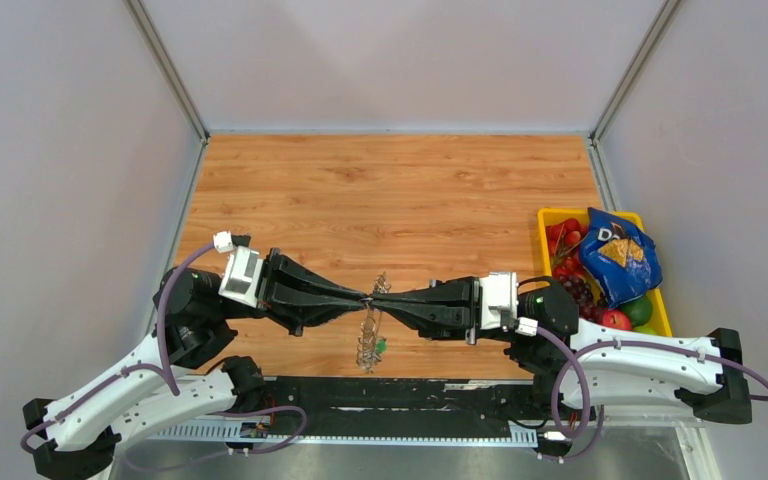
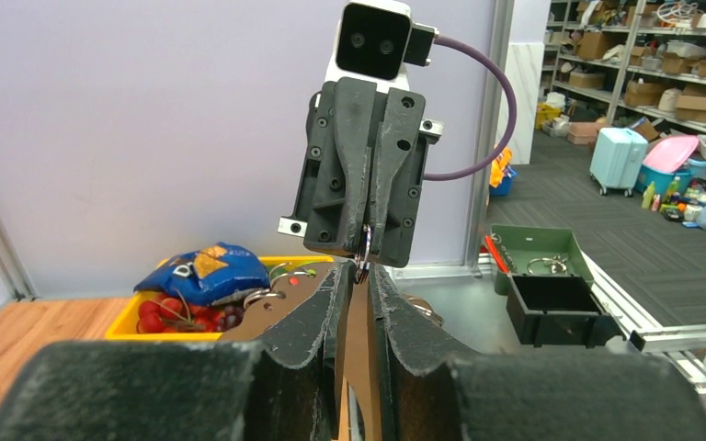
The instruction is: Put the keys on the keyring
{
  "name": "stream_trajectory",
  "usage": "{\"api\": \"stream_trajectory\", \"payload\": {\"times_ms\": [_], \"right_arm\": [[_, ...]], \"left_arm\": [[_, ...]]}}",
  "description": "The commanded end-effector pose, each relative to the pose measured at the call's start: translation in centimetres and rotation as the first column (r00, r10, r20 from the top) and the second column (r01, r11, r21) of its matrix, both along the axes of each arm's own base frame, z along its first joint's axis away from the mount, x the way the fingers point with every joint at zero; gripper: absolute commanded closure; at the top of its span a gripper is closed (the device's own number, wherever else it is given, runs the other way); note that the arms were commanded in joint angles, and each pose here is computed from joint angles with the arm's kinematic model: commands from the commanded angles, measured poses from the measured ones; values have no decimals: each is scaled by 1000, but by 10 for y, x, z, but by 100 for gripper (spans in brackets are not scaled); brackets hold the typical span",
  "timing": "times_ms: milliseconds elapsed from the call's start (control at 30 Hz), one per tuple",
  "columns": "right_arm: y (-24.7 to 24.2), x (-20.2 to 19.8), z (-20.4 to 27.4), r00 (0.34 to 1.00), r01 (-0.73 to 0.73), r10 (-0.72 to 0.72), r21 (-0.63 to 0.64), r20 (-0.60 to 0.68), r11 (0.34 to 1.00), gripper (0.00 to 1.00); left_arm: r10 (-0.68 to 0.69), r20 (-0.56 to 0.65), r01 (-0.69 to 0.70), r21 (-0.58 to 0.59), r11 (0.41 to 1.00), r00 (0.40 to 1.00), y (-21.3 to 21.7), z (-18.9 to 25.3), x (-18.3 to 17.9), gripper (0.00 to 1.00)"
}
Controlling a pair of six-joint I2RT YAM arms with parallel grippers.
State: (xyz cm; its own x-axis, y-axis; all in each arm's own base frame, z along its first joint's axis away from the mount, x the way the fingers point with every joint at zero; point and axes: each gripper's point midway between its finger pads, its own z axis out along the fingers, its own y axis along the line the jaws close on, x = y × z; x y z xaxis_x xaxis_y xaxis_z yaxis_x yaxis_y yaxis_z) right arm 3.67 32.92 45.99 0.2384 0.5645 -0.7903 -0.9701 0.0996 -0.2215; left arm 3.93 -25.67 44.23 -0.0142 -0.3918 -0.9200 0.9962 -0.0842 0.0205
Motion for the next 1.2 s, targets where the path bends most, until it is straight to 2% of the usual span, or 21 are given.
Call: {"api": "stream_trajectory", "payload": {"times_ms": [0, 267, 500, 633, 800, 1100, 1133, 1167], "right_arm": [[-14, -7, 34, 999, -13, 10, 94, 34, 995, 100], [-12, -6, 31, 999, -13, 11, 81, 31, 997, 100], [-10, -7, 31, 999, -16, 14, 77, 32, 997, 100], [-10, -7, 31, 999, -20, 17, 78, 35, 997, 100], [-8, -6, 29, 999, -16, 14, 66, 30, 998, 100], [-11, -1, 18, 1000, 11, -11, -12, -11, 1000, 100], [-12, 0, 15, 1000, 17, -17, -29, -19, 999, 98], [-15, 1, 14, 999, 22, -23, -38, -27, 999, 91]], "left_arm": [[-7, 38, 8, -38, 999, 999, 6, 13, -6, 80], [2, 38, 0, -44, 999, 999, 7, 16, -6, 73], [5, 38, -4, -43, 999, 999, 7, 17, -5, 73], [6, 41, -5, -38, 999, 999, 7, 16, -5, 79], [4, 36, -4, -23, 1000, 999, 5, 16, -4, 99], [49, 37, -48, -17, 999, 998, 9, 16, 1, 100], [51, 44, -50, -17, 999, 998, 10, 15, 0, 100], [54, 44, -53, -10, 999, 998, 10, 13, 1, 100]]}}
